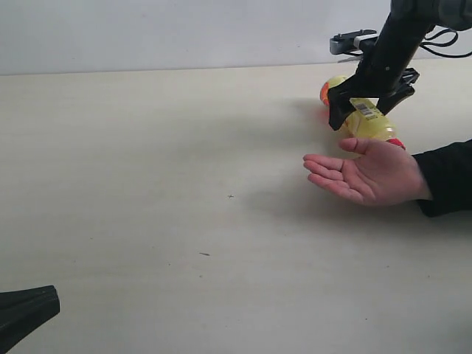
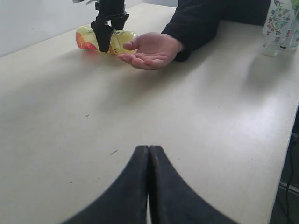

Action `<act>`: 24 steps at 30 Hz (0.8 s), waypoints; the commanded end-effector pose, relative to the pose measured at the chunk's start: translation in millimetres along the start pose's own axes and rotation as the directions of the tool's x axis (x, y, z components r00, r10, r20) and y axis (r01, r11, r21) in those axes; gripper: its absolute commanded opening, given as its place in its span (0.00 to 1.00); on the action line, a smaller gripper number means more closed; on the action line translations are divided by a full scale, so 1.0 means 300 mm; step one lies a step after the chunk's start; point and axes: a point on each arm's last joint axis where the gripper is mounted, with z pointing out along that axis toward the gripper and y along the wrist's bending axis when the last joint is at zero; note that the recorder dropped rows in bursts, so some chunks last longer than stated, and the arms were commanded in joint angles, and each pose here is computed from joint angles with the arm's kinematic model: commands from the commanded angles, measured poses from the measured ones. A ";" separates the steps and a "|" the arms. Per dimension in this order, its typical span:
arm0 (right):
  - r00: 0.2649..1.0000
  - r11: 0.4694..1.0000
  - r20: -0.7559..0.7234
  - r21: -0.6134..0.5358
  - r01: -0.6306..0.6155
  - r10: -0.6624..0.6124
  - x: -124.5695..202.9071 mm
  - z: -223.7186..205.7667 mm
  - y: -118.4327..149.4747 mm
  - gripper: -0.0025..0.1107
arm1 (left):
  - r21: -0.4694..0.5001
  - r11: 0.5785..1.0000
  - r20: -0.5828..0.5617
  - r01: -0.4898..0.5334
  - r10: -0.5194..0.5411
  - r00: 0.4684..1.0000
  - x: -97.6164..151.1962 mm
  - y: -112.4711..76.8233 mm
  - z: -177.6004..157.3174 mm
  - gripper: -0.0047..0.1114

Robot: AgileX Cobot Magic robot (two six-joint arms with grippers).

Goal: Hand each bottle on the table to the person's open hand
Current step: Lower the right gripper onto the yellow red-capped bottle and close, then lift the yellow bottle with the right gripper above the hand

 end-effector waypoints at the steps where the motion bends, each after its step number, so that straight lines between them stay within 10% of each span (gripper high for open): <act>1: 1.000 1.000 0.022 0.016 0.011 -0.011 -0.008 -0.005 -0.007 0.84 | 0.003 1.000 0.011 0.000 0.000 1.000 0.000 -0.001 -0.001 0.04; 4: 1.000 1.000 0.022 0.016 0.011 -0.011 -0.008 -0.005 -0.007 0.62 | 0.003 1.000 0.011 0.000 0.000 1.000 0.000 -0.001 -0.001 0.04; 8: 1.000 1.000 0.022 0.014 0.010 -0.011 -0.008 -0.005 -0.006 0.02 | 0.003 1.000 0.011 0.000 0.000 1.000 0.000 -0.001 -0.001 0.04; 24: 0.994 0.999 0.111 0.037 -0.028 0.024 -0.022 -0.162 0.007 0.02 | 0.003 1.000 0.011 0.000 0.000 1.000 0.000 -0.001 -0.001 0.04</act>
